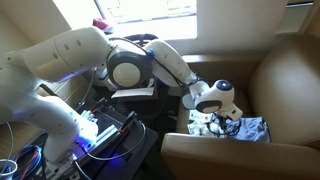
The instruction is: Move the white top to the left side of the sofa
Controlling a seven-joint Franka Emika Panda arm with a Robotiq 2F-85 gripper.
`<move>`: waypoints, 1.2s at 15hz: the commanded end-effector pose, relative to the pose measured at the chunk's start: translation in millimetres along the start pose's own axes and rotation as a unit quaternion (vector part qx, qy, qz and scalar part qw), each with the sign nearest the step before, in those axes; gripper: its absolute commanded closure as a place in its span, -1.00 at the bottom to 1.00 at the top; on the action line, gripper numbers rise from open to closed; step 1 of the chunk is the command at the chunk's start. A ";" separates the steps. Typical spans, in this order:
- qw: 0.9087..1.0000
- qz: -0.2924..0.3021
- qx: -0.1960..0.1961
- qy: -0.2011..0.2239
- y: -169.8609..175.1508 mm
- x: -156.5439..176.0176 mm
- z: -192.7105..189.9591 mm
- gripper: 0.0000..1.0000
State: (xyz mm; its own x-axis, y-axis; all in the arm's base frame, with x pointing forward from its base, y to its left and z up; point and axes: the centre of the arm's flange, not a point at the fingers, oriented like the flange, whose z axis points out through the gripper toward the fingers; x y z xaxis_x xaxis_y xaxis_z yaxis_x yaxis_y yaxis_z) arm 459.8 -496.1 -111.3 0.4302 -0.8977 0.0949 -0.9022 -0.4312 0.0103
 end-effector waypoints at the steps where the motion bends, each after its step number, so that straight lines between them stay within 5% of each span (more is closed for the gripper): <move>1: 0.995 0.076 0.056 -0.019 -15.8 -2.7 0.2 1.00; 5: 0.980 0.168 0.098 -0.042 -22.7 -3.5 -1.1 1.00; 6: 0.976 0.190 0.101 -0.043 -21.9 -2.1 -3.1 0.48; 7: 0.985 0.151 0.082 -0.032 -26.5 -6.6 -0.9 0.95; 8: 0.982 0.165 0.086 -0.033 -25.4 -5.5 -1.4 0.34; 12: 0.993 0.117 0.019 -0.026 2.3 32.1 -78.2 -0.24; 15: 0.994 0.086 -0.024 -0.063 9.6 55.4 -134.1 -0.67; 18: 0.985 0.100 -0.012 -0.142 3.7 56.4 -162.3 -0.98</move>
State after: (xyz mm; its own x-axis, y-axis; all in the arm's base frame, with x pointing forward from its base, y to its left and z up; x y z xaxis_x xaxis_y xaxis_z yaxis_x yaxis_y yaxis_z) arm 476.9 -549.5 28.2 0.2439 -0.9688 -0.0445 -0.9690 -0.2453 0.0299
